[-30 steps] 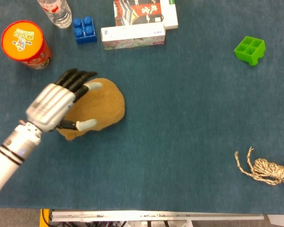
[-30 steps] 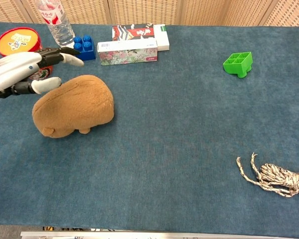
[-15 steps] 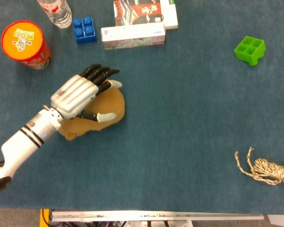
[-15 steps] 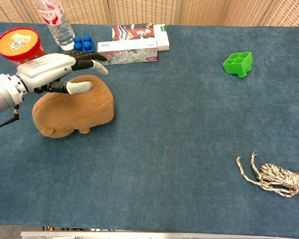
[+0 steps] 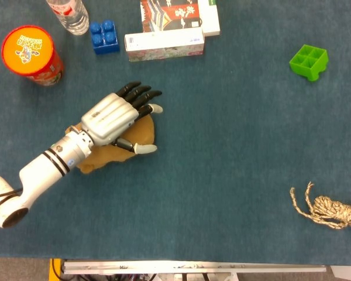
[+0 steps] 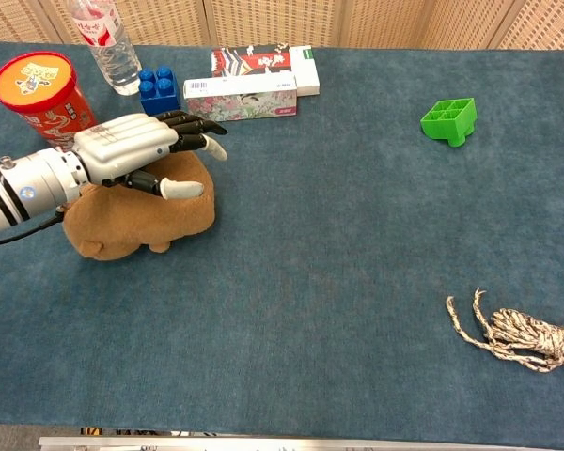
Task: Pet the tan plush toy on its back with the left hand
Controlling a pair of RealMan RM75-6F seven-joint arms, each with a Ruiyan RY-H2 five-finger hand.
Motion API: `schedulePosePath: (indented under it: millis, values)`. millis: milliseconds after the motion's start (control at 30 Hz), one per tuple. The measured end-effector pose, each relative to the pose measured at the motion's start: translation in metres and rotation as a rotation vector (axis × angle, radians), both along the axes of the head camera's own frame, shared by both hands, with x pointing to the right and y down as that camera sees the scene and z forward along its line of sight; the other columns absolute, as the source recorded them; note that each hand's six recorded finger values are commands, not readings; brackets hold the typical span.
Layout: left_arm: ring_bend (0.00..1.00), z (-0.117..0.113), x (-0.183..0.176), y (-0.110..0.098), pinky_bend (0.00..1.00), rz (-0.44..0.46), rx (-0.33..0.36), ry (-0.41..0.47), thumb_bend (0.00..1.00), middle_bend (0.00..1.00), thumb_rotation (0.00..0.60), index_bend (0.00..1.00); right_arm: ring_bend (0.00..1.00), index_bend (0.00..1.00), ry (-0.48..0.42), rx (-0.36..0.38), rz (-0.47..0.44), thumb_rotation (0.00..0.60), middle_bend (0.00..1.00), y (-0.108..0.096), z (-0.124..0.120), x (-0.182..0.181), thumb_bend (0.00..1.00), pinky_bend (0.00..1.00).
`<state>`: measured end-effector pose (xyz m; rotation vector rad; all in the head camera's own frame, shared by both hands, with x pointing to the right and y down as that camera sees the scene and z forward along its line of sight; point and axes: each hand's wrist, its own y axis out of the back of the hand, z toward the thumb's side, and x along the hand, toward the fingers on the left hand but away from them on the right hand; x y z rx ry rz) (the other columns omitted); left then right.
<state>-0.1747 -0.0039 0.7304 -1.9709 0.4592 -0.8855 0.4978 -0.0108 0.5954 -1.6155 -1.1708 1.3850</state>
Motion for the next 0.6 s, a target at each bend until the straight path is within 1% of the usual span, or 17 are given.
schedulePosePath:
  millis: [333, 467, 600]
  values:
    - [0.05, 0.017, 0.0, 0.0, 0.0, -0.002, -0.027, -0.06, 0.0, 0.08, 0.0, 0.2, 0.0, 0.0, -0.001, -0.014, 0.014, 0.6, 0.04, 0.003, 0.003, 0.006, 0.0, 0.0]
    - [0.05, 0.019, -0.004, 0.001, 0.0, -0.006, -0.028, -0.081, 0.0, 0.08, 0.0, 0.2, 0.0, 0.0, -0.005, -0.018, 0.016, 0.6, 0.04, 0.004, 0.004, 0.007, 0.0, 0.0]
    - [0.05, 0.014, -0.011, 0.001, 0.0, -0.018, -0.021, -0.098, 0.0, 0.08, 0.0, 0.2, 0.0, 0.0, -0.01, -0.021, 0.017, 0.6, 0.04, 0.004, 0.005, 0.007, 0.0, 0.0]
